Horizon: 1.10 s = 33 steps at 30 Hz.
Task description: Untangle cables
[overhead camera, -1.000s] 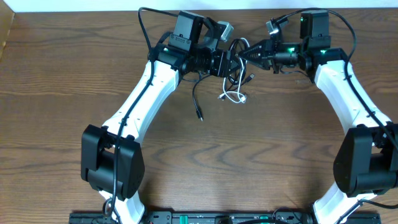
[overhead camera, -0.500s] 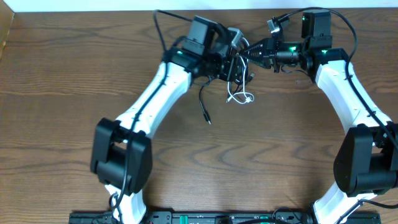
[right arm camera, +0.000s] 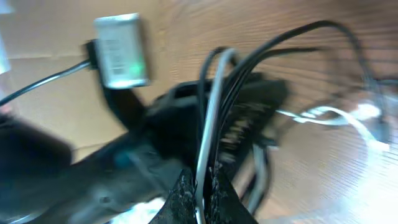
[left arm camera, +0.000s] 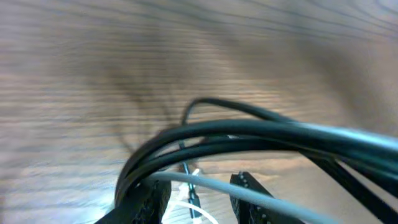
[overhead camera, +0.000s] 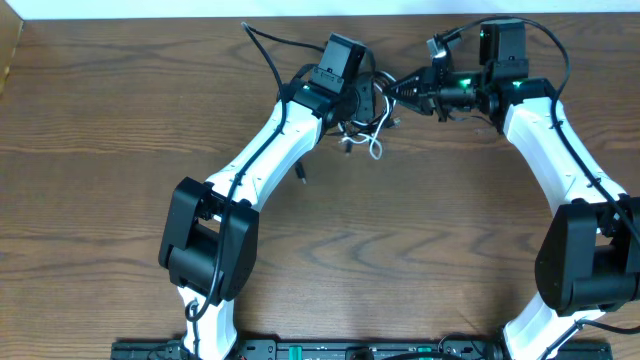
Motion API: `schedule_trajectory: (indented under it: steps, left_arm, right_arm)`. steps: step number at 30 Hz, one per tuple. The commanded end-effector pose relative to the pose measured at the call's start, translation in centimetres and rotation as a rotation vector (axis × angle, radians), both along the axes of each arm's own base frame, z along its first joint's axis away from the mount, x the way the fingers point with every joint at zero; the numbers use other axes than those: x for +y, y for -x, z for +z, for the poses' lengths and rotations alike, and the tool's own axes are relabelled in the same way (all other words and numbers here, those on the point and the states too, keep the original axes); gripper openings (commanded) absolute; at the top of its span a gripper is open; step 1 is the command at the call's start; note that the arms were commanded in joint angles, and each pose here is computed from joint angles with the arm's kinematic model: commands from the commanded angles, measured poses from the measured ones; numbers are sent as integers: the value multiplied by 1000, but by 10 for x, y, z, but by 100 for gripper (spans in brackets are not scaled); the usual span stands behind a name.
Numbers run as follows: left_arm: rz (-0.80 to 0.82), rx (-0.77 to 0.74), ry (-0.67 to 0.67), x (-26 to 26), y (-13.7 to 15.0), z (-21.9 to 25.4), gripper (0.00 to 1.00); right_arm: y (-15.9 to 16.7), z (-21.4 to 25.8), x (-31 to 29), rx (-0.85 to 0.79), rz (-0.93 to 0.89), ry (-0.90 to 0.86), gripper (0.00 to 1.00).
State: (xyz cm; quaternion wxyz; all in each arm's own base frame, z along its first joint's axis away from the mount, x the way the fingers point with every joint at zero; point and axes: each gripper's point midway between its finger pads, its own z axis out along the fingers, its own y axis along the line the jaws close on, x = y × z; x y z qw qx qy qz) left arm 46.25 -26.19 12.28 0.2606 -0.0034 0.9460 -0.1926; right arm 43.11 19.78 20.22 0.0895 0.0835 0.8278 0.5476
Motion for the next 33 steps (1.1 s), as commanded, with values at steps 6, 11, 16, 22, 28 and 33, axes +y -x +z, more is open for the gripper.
schedule_trajectory:
  steps: [6, 11, 16, 22, 28, 33]
  left_arm:
    - [14, 46, -44, 32, -2, -6, 38]
    - [-11, 112, -54, 32, 13, -13, 42]
    - [-43, 143, -90, 37, 23, -19, 42]
    - [-81, 134, -62, 27, 24, -16, 42]
    - [-260, 74, -21, -12, 35, -8, 44]
    - [-324, 52, -9, -39, 47, -4, 48]
  right_arm:
    - [-16, -67, -66, 31, -232, 468, 1]
    - [-11, -81, -84, 38, -242, 594, 1]
    - [0, -93, -100, 46, -216, 719, 16]
    - [17, -107, -124, 109, -219, 879, 89]
    - [29, -115, -173, 215, -312, 1021, 99]
    - [30, -114, -207, 268, -388, 992, 99]
